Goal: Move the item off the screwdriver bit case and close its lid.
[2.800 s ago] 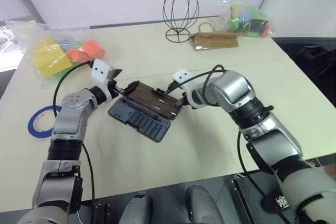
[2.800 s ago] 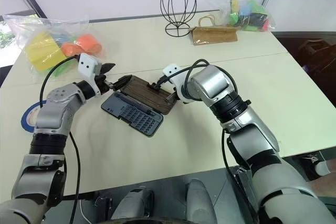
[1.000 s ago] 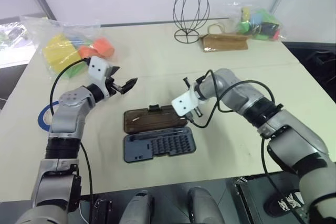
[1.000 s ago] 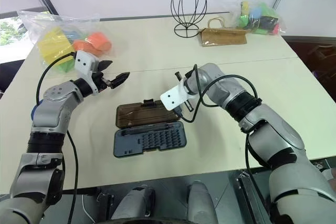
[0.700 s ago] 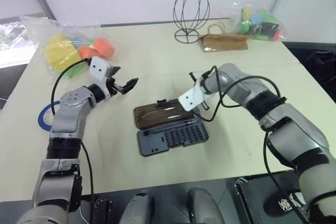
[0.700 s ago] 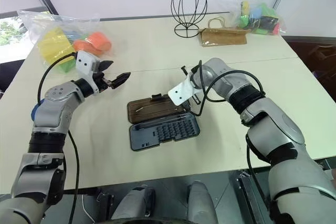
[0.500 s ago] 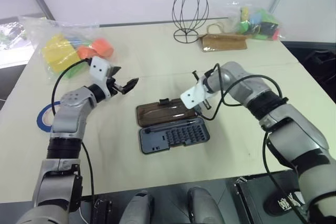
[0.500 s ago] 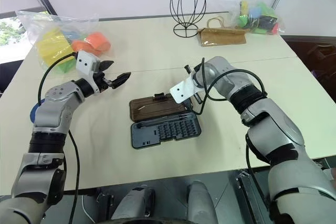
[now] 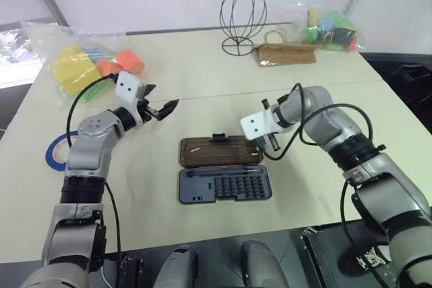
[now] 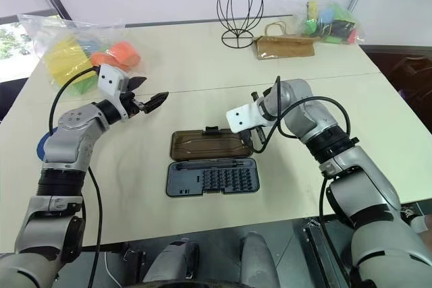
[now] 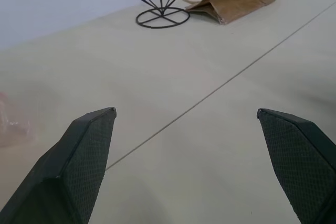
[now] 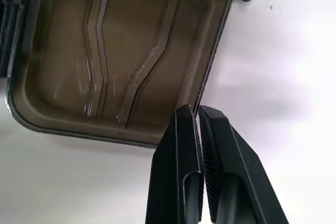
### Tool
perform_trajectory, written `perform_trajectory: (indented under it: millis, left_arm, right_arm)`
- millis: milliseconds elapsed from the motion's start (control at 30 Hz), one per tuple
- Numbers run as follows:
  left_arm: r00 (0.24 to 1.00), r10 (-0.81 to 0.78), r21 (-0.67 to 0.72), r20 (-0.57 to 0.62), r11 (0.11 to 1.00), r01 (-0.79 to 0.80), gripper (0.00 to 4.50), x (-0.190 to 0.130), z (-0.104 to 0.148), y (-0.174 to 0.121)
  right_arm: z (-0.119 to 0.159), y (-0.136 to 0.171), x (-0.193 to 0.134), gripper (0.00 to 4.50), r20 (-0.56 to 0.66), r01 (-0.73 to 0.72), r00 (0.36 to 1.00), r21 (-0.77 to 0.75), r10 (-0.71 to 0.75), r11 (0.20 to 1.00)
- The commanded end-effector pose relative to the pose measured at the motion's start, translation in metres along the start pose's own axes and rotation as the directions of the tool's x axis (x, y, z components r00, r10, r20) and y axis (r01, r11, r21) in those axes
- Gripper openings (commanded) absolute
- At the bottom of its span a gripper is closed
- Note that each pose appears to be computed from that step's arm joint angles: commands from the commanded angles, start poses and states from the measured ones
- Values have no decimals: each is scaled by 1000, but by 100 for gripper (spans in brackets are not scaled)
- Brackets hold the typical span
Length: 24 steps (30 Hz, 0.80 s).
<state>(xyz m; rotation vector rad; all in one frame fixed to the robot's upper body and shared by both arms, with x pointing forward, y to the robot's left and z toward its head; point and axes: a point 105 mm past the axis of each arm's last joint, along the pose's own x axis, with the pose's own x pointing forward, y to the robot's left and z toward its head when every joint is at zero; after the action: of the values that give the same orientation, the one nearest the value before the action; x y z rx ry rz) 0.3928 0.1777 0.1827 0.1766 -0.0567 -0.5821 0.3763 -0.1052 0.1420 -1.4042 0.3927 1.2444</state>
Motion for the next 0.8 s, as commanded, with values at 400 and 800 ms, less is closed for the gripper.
perform_trajectory:
  millis: [400,800]
  left_arm:
    - [995,-88,-35,55,995,90,450,-3,16,-15]
    - [936,-352,-145,22,925,351,450,-36,28,-59]
  right_arm:
    - [14,-10,-17,444,129,74,986,239,-107,968]
    - [27,-20,-57,444,235,141,927,503,-292,852]
